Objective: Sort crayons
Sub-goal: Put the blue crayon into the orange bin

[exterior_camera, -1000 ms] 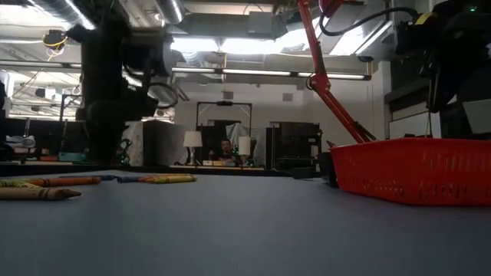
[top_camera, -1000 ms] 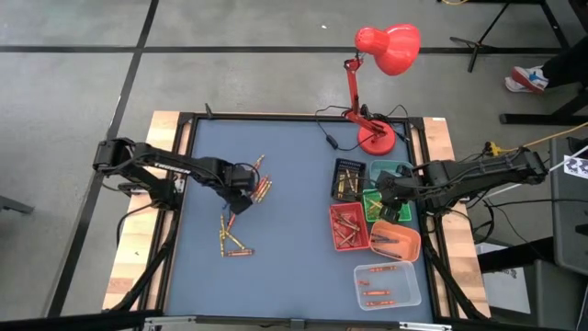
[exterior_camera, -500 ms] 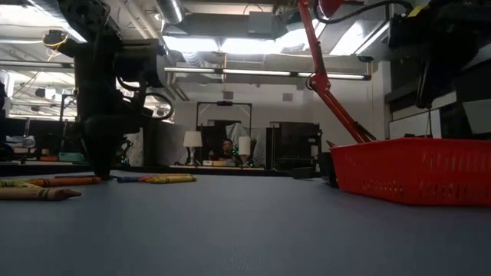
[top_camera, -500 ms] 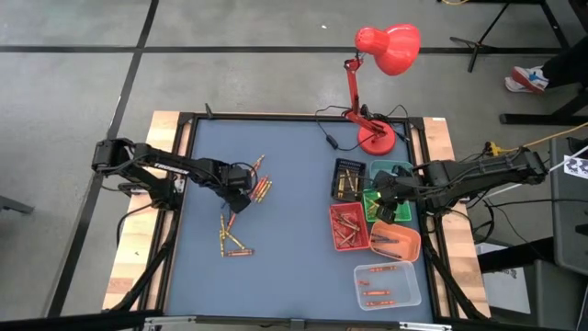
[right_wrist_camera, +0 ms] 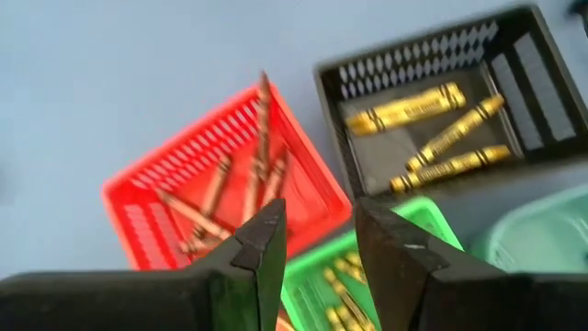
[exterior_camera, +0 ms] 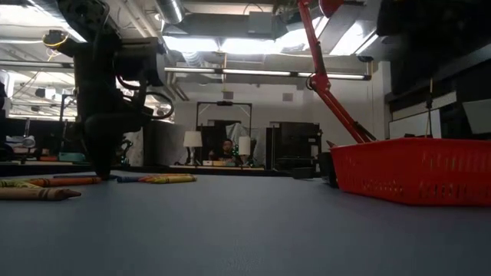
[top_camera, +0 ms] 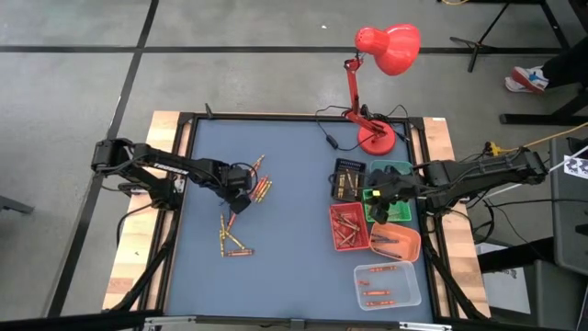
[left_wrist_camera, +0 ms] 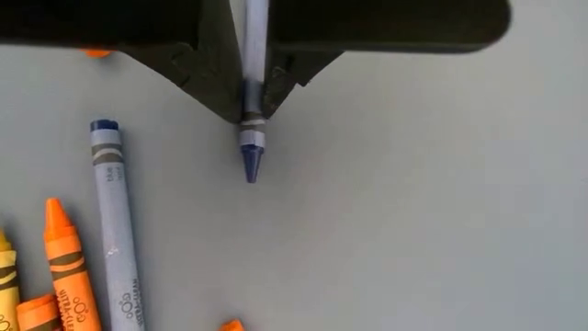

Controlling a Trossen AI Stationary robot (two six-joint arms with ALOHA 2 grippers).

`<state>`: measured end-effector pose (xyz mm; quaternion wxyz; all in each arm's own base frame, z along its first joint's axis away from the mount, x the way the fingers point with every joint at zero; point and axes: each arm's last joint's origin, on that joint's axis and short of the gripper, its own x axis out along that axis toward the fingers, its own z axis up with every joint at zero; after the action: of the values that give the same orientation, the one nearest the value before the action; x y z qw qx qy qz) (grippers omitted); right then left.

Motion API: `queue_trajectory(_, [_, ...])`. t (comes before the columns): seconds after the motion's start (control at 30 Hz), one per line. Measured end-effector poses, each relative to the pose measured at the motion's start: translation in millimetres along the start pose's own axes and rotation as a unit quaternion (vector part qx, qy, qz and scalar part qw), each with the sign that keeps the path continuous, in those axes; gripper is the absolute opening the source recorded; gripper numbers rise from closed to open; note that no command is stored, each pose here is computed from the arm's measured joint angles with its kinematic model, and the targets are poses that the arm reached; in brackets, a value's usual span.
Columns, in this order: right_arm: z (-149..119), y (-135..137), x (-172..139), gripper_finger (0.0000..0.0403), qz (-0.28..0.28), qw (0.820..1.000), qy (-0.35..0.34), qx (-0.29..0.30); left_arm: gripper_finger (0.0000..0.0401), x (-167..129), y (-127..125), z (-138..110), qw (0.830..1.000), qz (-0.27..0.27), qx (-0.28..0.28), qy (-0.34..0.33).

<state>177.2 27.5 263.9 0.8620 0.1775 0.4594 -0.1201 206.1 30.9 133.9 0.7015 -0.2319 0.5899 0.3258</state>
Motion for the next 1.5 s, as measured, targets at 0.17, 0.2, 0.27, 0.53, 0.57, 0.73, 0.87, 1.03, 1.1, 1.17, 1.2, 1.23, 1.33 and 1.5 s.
queue_trajectory(0.17, [9,6,-1,0.0131,0.029,0.999,-0.045,0.003,0.0008,-2,-2,3,1.0,-0.001,0.008,-0.005])
queue_trajectory(0.2, [10,7,-1,0.0131,0.034,0.998,-0.053,0.004,0.0007,-4,-2,4,1.0,-0.003,0.015,-0.005])
queue_trajectory(0.27, [13,8,-1,0.0131,0.042,0.997,-0.065,0.006,0.0006,-8,-6,11,0.999,-0.013,0.02,-0.021])
queue_trajectory(0.53, [22,14,2,0.0131,0.063,0.993,-0.1,0.011,0.0005,-47,-29,49,0.99,-0.079,0.034,-0.112])
queue_trajectory(0.57, [23,16,3,0.0131,0.065,0.992,-0.103,0.012,0.0005,-52,-32,54,0.987,-0.092,0.036,-0.129])
queue_trajectory(0.73, [33,24,15,0.0131,0.08,0.988,-0.129,0.005,0.0005,-81,-58,80,0.939,-0.196,0.044,-0.28])
queue_trajectory(0.87, [43,32,26,0.0131,0.09,0.983,-0.157,-0.03,0.0005,-107,-76,92,0.868,-0.279,0.048,-0.409])
queue_trajectory(1.03, [54,42,40,0.0131,0.102,0.972,-0.2,-0.069,0.0005,-129,-89,92,0.804,-0.33,0.061,-0.49])
queue_trajectory(1.1, [59,46,44,0.0131,0.108,0.966,-0.22,-0.081,0.0005,-133,-93,89,0.791,-0.339,0.07,-0.504])
queue_trajectory(1.17, [64,50,48,0.0131,0.115,0.958,-0.244,-0.093,0.0005,-135,-97,85,0.787,-0.342,0.082,-0.506])
queue_trajectory(1.2, [67,52,50,0.0131,0.117,0.955,-0.255,-0.1,0.0005,-135,-99,83,0.786,-0.343,0.088,-0.507])
queue_trajectory(1.23, [69,54,52,0.0131,0.12,0.95,-0.267,-0.106,0.0005,-136,-101,81,0.785,-0.343,0.096,-0.508])
queue_trajectory(1.33, [75,59,57,0.0131,0.128,0.938,-0.301,-0.118,0.0005,-138,-106,75,0.78,-0.343,0.116,-0.51])
queue_trajectory(1.5, [83,65,65,0.0131,0.139,0.922,-0.339,-0.122,0.0005,-140,-114,67,0.775,-0.353,0.133,-0.508])
